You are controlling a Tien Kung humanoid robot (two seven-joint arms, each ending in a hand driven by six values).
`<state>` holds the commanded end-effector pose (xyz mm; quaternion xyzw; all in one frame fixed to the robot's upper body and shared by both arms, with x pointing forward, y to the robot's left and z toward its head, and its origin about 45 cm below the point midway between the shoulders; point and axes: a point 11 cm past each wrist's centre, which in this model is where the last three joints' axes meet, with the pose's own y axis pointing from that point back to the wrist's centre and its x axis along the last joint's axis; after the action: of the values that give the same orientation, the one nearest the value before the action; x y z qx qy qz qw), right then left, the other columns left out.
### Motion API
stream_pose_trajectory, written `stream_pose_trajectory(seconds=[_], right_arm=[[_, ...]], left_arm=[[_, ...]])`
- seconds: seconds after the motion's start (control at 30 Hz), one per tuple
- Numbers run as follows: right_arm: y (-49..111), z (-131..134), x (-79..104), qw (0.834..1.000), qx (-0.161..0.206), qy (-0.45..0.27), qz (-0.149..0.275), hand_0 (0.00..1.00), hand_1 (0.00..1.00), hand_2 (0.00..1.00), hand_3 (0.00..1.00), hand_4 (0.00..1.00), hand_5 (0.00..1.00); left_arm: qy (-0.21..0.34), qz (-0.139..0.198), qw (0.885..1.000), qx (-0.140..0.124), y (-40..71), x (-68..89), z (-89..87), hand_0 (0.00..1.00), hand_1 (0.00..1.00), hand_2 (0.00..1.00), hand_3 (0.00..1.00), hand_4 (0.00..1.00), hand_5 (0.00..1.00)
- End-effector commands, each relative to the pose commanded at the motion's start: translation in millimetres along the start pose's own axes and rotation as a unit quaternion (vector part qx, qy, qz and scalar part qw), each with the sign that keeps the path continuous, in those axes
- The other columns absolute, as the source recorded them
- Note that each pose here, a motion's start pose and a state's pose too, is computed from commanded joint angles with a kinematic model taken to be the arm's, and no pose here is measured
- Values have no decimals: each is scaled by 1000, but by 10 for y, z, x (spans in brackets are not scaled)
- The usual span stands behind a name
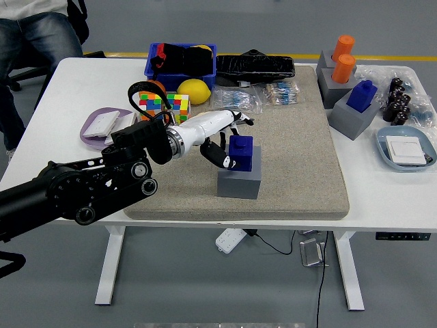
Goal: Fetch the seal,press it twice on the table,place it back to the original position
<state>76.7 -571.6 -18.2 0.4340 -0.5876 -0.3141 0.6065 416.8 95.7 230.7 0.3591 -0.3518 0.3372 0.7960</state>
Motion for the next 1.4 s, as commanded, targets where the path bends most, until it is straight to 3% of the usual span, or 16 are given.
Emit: stream_pose_trajectory(seconds=[0.13,0.17,0.33,0.37,0.93,0.97,1.03,1.13,1.17,1.33,1.37,1.4], right_arm=[[0,-4,2,1000,1,-1,0,902,754,753,775,890,552],[0,-5,2,1000,1,-1,0,902,753,753,775,890,552],[-1,0,-5,1000,0,-1,0,902,753,753,775,890,552],[-2,1,-7,1000,0,-1,-1,902,754,753,775,890,552],[-1,-1,-4,1000,1,-2,-1,902,754,753,775,891,551],[-1,-1,-6,1000,1,-2,-1,902,754,754,775,891,553],[-2,0,-11,1000,1,-2,-1,902,754,754,775,891,553],[-3,7,-16,1000,0,-3,-2,902,754,754,775,891,553],[-4,11,-17,1000,0,-3,-2,902,754,754,775,891,552],[-5,10,-22,1000,0,-4,-2,902,754,754,775,891,552],[-5,10,-25,1000,0,-4,-2,902,753,753,775,891,552],[-6,10,-27,1000,0,-4,-3,902,753,753,775,891,552]], left_arm=[[6,2,1000,-1,-12,-11,-11,795,381,332,865,663,2],[7,2,1000,-1,-13,-13,-13,801,610,506,879,732,2],[14,4,1000,-3,-17,-15,-28,801,610,506,879,732,2],[15,5,1000,-2,-18,-12,-32,817,786,718,892,815,2],[25,8,1000,-3,-17,16,-56,824,830,760,894,831,2],[26,9,1000,-4,-17,18,-56,862,901,851,914,937,2],[31,8,999,-6,-16,20,-57,862,901,851,914,937,2],[45,-1,999,-10,-12,10,-55,862,901,851,914,937,2],[53,-7,999,-10,-10,3,-54,918,965,947,943,998,2],[95,-39,995,-12,-1,-39,-60,918,965,947,943,998,2],[104,-46,993,-13,1,-50,-64,985,998,998,998,998,300],[113,-52,992,-13,3,-59,-67,985,998,998,998,998,300]])
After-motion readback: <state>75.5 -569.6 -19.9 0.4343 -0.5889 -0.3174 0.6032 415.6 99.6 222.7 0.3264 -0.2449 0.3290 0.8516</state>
